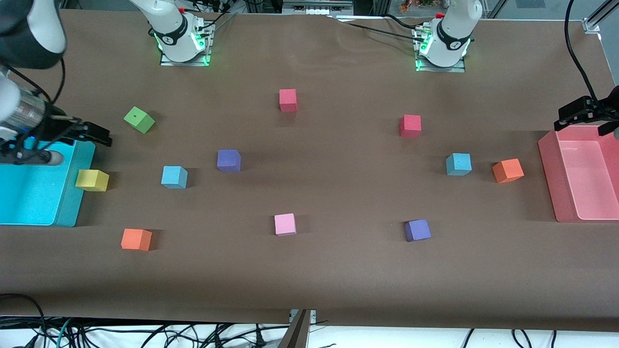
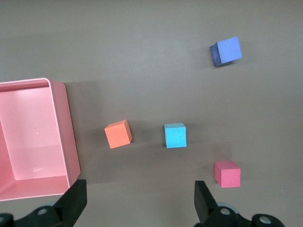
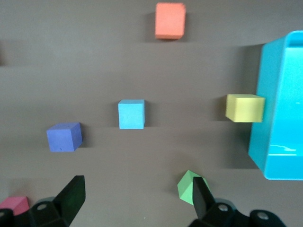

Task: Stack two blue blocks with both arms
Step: 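Reach the right gripper to the light blue cube beside the yellow cube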

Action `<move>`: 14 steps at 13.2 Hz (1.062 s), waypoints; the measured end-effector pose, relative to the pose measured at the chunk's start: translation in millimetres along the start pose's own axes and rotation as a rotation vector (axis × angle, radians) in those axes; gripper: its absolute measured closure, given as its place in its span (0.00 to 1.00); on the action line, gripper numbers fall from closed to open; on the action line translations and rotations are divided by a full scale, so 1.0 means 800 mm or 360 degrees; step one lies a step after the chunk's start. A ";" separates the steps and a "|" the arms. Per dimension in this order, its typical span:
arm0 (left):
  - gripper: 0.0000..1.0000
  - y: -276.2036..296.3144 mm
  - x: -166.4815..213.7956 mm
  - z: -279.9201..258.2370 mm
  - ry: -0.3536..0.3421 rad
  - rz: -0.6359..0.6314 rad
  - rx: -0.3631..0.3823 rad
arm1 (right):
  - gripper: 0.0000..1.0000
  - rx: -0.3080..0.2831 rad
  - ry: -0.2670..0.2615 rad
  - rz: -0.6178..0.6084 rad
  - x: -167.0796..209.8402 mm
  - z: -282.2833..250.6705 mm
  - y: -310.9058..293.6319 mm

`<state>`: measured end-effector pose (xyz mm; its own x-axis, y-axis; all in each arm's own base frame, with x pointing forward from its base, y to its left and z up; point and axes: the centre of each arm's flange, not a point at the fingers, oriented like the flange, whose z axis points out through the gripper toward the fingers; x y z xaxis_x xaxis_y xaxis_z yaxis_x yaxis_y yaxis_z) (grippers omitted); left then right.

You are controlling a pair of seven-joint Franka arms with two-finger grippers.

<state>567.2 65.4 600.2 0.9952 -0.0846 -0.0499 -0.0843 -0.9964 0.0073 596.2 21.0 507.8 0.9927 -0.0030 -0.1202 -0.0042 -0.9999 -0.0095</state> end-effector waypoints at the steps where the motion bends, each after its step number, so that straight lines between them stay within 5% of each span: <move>1: 0.00 0.000 0.000 0.000 0.0000 0.0000 0.0000 | 0.00 -0.0005 -0.0044 -0.0027 0.008 0.021 -0.014; 7: 0.00 0.000 0.000 0.000 0.0000 0.0001 0.0000 | 0.00 -0.0019 -0.0107 -0.0118 0.058 0.142 -0.064; 14: 0.00 0.000 0.000 0.000 0.0000 0.0001 0.0000 | 0.00 -0.0013 0.0028 -0.0113 0.056 0.274 -0.061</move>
<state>567.3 65.1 600.1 0.9951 -0.0853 -0.0501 -0.0850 -0.9964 0.0073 614.8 71.6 285.4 0.9924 0.0680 -0.1022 0.0674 -0.9977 -0.0096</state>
